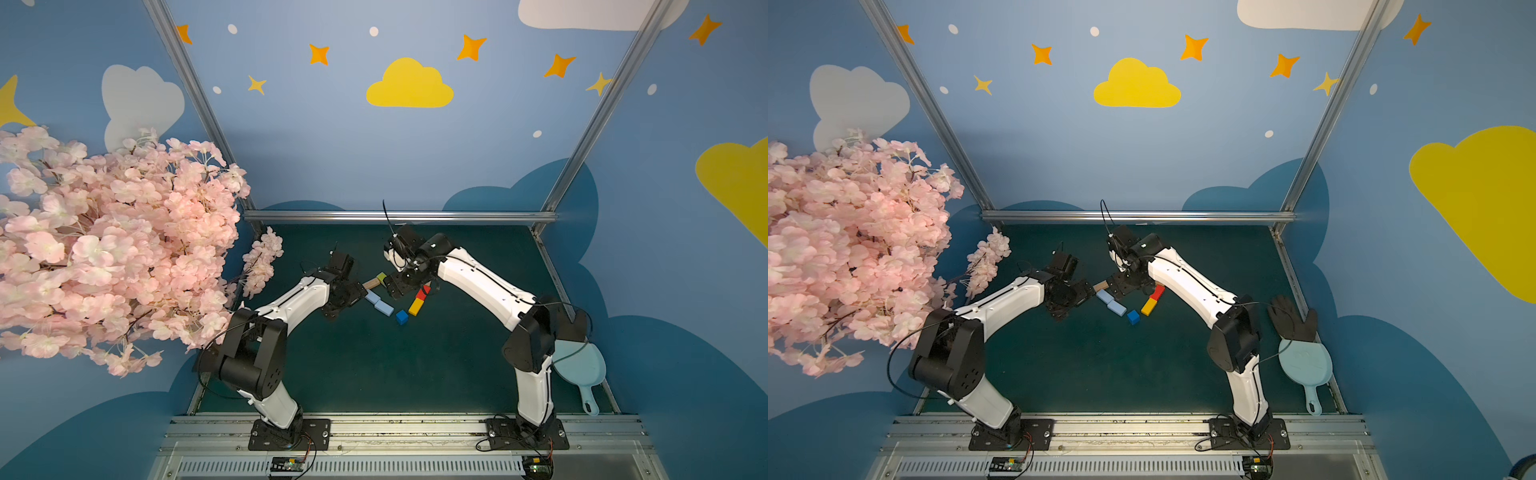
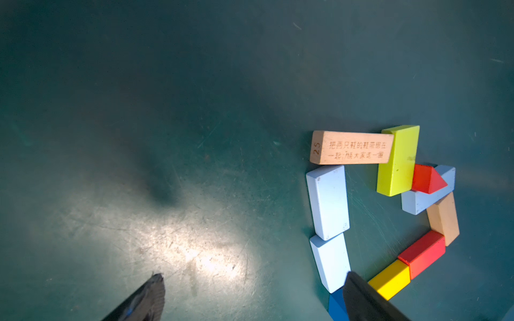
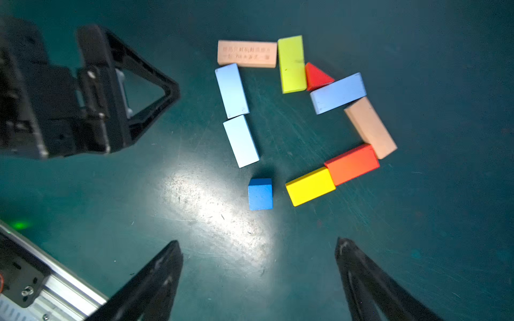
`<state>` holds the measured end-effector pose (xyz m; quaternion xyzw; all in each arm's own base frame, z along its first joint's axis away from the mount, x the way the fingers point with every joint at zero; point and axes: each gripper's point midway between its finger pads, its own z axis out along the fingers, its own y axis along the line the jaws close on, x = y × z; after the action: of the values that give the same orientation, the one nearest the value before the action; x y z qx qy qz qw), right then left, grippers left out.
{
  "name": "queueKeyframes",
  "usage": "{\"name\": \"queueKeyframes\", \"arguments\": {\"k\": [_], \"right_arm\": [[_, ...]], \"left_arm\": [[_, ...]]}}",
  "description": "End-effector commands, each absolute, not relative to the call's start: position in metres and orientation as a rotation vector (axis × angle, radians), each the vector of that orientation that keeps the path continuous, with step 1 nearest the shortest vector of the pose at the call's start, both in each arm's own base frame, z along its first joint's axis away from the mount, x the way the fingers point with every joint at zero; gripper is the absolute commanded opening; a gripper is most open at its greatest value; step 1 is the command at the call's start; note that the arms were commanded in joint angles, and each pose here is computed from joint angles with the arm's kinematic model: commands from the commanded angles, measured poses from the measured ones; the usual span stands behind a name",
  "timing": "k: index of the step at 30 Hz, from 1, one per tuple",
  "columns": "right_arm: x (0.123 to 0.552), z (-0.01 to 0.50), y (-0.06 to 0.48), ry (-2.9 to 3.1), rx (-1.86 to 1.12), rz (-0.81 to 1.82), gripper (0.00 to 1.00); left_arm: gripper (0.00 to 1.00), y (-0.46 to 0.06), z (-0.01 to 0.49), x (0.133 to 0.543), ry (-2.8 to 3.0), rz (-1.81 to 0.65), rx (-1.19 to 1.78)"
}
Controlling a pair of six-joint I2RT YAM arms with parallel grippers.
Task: Assemble a heart with building blocks
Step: Assemble the building block at the center of the board, then reset both arms
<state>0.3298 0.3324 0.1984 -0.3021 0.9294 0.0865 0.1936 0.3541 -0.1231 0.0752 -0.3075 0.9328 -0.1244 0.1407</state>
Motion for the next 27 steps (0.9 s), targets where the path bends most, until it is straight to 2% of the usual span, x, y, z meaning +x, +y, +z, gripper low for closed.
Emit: {"name": "queueKeyframes", "arguments": {"k": [1, 8, 10, 13, 15, 17, 18, 22, 25, 27], "right_arm": [[0.343, 0.223, 0.287, 2.602, -0.664, 0.197, 0.90], [0.357, 0.266, 0.174, 2.447, -0.270, 0.223, 0.93], [0.351, 0.256, 0.138, 2.425, -0.133, 0.176, 0.93], [0.344, 0.211, 0.092, 2.363, -0.048, 0.048, 0.94], [0.342, 0.172, 0.057, 2.329, 0.008, -0.096, 0.96], [0.348, 0.141, 0.058, 2.242, -0.182, -0.094, 0.95], [0.350, 0.128, 0.052, 2.183, -0.186, -0.113, 0.95], [0.366, 0.104, 0.021, 2.101, 0.062, -0.002, 0.96], [0.381, 0.094, 0.014, 2.134, 0.056, -0.029, 0.96], [0.392, 0.092, 0.008, 2.154, 0.053, -0.061, 0.96]], "left_arm": [[1.00, -0.121, 0.101, 0.366, 2.643, -0.371, -0.811], [1.00, -0.091, 0.164, 0.380, 2.442, -0.296, -0.672], [1.00, -0.072, 0.184, 0.378, 2.344, -0.256, -0.655], [1.00, -0.027, 0.205, 0.369, 2.123, -0.071, -0.630], [1.00, 0.000, 0.197, 0.361, 1.996, 0.063, -0.592], [1.00, 0.009, 0.173, 0.356, 1.946, 0.142, -0.457], [1.00, 0.014, 0.157, 0.351, 1.960, 0.179, -0.420], [1.00, 0.029, 0.136, 0.349, 2.054, 0.276, -0.377], [1.00, 0.019, 0.127, 0.359, 2.060, 0.269, -0.242], [1.00, 0.023, 0.114, 0.359, 2.066, 0.265, -0.253]]}}
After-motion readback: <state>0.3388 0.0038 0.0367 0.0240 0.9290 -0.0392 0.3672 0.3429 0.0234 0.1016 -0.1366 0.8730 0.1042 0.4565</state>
